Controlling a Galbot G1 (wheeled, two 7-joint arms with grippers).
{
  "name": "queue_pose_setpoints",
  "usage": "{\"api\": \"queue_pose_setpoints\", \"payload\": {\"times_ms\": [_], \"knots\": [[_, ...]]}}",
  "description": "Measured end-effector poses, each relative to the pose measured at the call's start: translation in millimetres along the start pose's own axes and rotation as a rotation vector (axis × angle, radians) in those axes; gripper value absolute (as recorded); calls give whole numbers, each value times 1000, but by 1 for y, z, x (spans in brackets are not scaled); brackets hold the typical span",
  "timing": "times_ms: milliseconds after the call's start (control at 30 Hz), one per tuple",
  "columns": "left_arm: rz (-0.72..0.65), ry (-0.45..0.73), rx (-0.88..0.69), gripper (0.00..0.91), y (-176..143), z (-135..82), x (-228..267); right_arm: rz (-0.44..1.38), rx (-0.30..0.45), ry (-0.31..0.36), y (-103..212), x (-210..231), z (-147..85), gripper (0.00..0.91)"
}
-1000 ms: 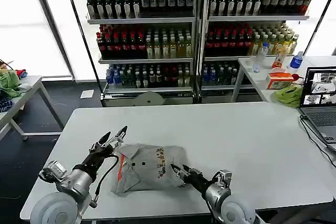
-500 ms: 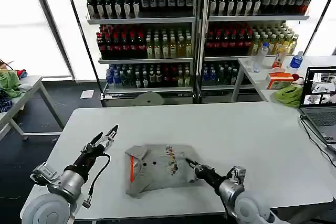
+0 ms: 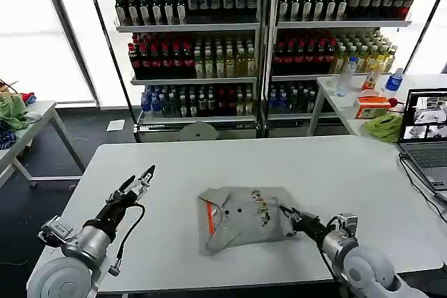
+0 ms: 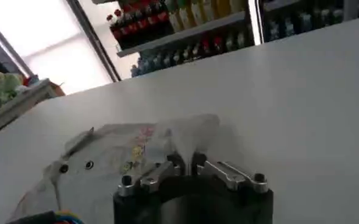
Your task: Fold and organize the clothes.
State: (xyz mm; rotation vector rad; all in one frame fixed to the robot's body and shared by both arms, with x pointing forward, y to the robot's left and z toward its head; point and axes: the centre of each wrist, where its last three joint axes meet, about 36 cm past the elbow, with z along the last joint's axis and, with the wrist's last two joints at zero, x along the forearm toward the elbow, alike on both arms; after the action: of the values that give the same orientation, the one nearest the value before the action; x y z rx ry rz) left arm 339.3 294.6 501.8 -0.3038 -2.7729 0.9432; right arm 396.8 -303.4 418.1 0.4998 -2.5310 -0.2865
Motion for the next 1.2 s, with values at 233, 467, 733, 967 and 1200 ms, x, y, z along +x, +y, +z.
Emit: {"api": "queue_pose_setpoints", "payload": {"times_ms": [233, 467, 733, 967, 1200], "knots": [[2, 3, -11, 907, -4, -2, 3, 133, 156, -20, -3, 13, -19, 907], [2, -4, -15, 907, -7, -4, 4, 166, 204, -121, 6, 9, -30, 907], [2, -1, -9, 907, -9, 3, 9, 99, 209, -182, 30, -12, -6, 907], [-15, 2, -3, 907, -7, 13, 16, 134, 257, -139, 42, -31, 29, 907], [-27, 7, -9, 907, -8, 18, 20, 147, 282, -125, 47, -42, 51, 907]]}}
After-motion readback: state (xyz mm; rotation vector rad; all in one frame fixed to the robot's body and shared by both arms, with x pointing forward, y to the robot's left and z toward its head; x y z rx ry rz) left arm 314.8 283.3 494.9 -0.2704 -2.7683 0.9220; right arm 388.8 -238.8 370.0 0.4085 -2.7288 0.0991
